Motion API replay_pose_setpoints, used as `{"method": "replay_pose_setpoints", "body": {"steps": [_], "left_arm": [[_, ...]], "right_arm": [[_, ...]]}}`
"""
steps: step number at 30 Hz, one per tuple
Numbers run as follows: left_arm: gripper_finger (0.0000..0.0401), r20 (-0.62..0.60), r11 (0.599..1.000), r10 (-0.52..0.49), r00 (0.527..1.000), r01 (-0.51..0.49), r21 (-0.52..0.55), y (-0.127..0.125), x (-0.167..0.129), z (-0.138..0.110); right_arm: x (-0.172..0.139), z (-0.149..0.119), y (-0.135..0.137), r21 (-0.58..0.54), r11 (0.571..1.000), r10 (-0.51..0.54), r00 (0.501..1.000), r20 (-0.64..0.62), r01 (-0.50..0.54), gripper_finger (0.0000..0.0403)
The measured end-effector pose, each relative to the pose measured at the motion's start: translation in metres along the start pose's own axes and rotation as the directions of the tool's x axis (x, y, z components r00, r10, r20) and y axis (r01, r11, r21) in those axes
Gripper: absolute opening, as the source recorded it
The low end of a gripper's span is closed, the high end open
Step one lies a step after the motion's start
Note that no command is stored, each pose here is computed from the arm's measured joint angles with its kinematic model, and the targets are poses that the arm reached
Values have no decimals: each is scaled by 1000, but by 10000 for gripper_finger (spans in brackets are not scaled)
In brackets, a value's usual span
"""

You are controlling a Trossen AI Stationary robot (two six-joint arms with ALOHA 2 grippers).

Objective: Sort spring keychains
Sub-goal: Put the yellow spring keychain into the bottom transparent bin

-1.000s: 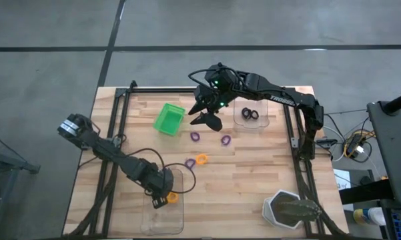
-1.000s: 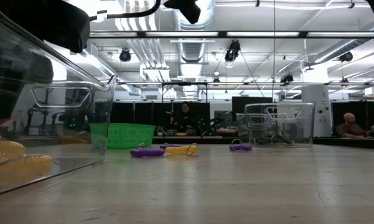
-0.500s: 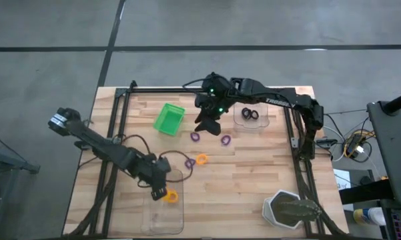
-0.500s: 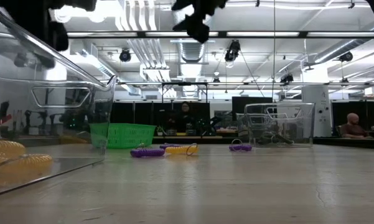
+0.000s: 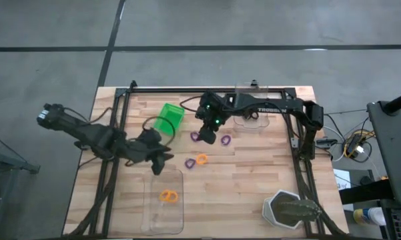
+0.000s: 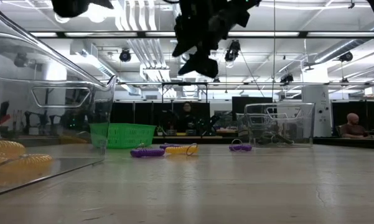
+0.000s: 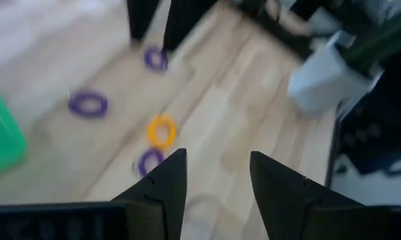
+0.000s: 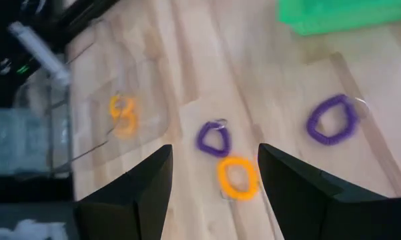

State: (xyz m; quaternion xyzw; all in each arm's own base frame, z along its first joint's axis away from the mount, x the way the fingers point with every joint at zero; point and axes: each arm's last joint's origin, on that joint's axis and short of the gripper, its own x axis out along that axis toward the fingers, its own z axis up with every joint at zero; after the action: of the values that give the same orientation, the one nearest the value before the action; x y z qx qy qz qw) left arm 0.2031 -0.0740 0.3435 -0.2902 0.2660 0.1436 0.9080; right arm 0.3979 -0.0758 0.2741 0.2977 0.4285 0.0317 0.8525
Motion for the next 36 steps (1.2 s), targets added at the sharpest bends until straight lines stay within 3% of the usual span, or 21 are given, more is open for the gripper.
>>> {"method": "replay_pose_setpoints", "body": {"steps": [10, 16, 24, 36], "left_arm": [[155, 227, 999, -43, 973, 41, 15, -9, -33, 32], [155, 294, 998, -59, 954, 48, 44, -14, -46, 45], [155, 387, 997, -43, 921, 15, 75, -18, -64, 62], [155, 401, 996, -33, 916, -4, 92, -18, -67, 64]], "right_arm": [[18, -16, -6, 106, 981, -165, 986, -2, 165, 215], [27, -27, -2, 94, 967, -234, 972, -21, 235, 215], [44, -50, -4, 78, 966, -240, 967, -91, 247, 215], [65, -70, 1, 59, 976, -206, 975, -78, 211, 215]]}}
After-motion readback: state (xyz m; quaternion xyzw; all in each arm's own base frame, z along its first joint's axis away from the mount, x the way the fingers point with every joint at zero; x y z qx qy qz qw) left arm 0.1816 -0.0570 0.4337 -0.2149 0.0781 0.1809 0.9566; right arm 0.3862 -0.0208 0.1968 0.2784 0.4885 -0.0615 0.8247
